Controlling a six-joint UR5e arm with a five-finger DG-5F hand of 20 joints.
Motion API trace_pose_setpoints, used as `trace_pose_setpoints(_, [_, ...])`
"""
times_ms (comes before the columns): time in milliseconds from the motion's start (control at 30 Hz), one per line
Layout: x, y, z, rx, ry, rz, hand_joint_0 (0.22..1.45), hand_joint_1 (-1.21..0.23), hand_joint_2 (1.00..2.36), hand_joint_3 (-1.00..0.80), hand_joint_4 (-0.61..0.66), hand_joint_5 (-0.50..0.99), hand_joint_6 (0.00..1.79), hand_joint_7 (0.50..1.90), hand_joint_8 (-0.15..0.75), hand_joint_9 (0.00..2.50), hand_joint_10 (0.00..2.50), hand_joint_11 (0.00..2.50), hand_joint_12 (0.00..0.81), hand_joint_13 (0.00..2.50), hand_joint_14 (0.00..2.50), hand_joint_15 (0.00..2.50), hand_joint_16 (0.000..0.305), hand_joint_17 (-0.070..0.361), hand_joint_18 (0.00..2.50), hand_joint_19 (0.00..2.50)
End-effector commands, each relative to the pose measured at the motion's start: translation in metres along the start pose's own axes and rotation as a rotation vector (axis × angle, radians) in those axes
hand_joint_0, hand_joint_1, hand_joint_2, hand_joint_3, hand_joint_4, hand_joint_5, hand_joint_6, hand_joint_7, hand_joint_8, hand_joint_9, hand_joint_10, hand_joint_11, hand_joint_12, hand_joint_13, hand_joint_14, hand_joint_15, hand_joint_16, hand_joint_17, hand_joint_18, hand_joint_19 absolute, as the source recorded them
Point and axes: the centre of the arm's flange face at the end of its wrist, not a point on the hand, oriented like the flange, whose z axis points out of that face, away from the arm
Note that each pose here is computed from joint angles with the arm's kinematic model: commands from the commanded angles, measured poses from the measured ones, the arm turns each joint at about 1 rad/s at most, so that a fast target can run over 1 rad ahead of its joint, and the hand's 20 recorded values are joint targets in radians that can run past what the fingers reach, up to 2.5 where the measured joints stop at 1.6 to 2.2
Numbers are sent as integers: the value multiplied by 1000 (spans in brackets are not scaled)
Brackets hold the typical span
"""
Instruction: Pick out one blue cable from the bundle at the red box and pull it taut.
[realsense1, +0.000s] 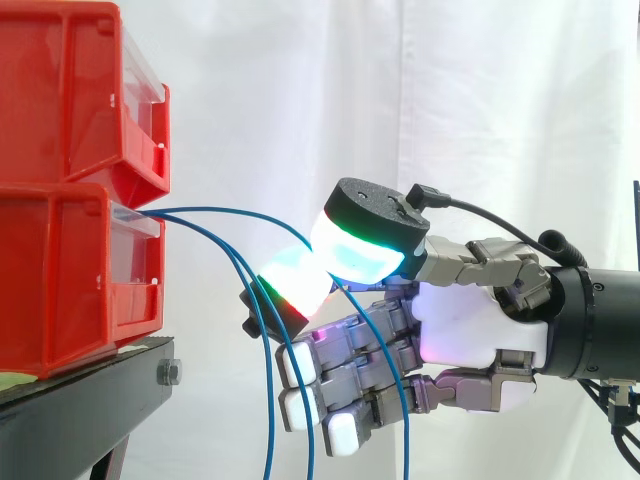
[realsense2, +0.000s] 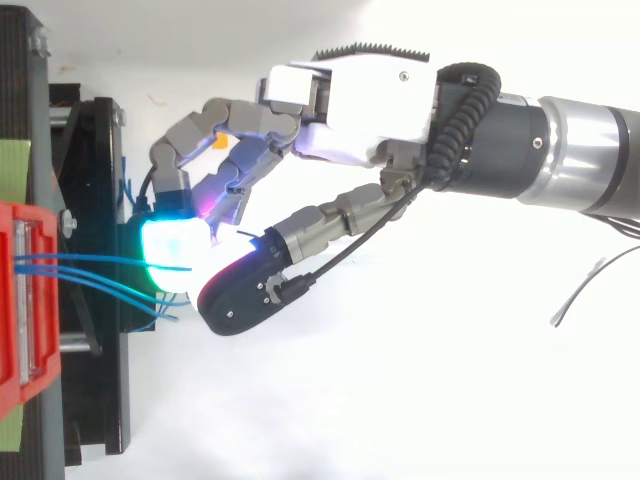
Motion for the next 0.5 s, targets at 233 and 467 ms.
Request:
trace_pose_setpoints(233, [1,0,0,0,2,0,553,-457,1016,-233,44,-203,910,1011,293,827,24,669,366,822,21,572,51,114,730,636])
trace_pose_setpoints(467, [0,0,0,1,-1,1,566,-381,1015,-222,35,-197,904,1014,298,833,23,674,372,820,21,563,51,115,724,643])
